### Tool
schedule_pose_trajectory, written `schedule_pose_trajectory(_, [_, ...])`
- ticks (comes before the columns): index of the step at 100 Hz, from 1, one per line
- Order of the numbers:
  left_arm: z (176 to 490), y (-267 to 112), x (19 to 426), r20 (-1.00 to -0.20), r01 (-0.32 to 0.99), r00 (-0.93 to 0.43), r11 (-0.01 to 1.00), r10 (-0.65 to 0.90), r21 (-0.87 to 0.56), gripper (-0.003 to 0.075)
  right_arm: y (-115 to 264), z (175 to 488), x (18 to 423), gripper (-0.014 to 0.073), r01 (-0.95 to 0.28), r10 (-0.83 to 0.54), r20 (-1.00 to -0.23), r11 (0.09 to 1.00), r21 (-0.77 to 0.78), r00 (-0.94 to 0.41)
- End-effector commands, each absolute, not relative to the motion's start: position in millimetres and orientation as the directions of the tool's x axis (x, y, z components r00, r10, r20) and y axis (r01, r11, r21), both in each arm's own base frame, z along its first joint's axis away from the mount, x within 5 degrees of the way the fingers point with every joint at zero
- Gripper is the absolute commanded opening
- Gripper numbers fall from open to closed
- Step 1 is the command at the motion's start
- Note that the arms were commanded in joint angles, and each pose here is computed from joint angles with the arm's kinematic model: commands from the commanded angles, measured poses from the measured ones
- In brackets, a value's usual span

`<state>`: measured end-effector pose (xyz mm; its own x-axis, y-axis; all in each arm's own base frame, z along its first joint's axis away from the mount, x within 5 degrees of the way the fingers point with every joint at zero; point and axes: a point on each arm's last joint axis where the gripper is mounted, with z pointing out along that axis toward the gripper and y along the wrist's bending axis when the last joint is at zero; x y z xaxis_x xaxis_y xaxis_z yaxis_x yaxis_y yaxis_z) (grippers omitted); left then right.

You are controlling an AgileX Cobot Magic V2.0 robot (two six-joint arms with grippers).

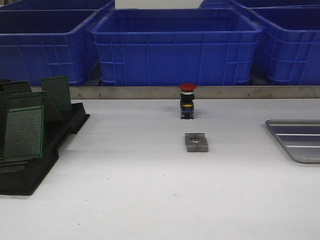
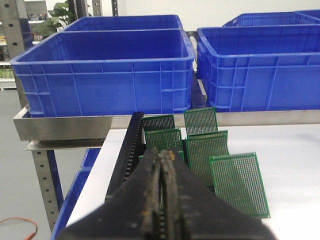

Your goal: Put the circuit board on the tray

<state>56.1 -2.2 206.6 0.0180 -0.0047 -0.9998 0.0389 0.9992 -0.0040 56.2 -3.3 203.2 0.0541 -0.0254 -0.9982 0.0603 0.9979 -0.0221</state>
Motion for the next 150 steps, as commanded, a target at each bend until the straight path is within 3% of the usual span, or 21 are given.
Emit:
schedule_pose_trajectory(1, [218,-2,52,-0.995,0.038,0.098,0.999,-0.014,-0.011,-0.002,-3,215,53,-0.0113,0.062,-0.049,-0.986,0.997,-0.039,0.162])
schedule_pose_trajectory(34, [268,-1,39,-0.999,0.033,0.039,0.999,-0.012,-0.011,-0.002,-3,215,53,-0.0113,0.062,-0.049,-0.986,0.997,-0.039,0.162])
schedule_pose_trajectory(66, [311,-2,60,-0.982,0.029,-0.188,1.0,-0.005,-0.011,-0.002,-3,215,53,-0.0113,0.062,-0.049,-0.986,0.997,-0.039,0.162])
schedule_pose_trajectory(94, [335,-3,104,-0.901,0.026,-0.433,1.0,0.003,-0.009,-0.0011,-3,215,53,-0.0113,0.062,-0.049,-0.986,0.997,-0.039,0.162])
schedule_pose_trajectory(104, [336,-4,121,-0.863,0.028,-0.504,1.0,0.013,-0.002,0.0062,-3,215,53,-0.0113,0.062,-0.049,-0.986,0.997,-0.039,0.162])
schedule_pose_trajectory(126, [337,-5,149,-0.818,0.1,-0.559,0.991,0.134,0.094,0.0304,-3,215,53,-0.0113,0.062,-0.049,-0.986,0.997,-0.039,0.162])
schedule_pose_trajectory(150, [340,-15,174,-0.752,0.334,-0.524,0.909,0.4,0.251,0.0314,-3,215,53,-0.0113,0.062,-0.049,-0.986,0.997,-0.039,0.162])
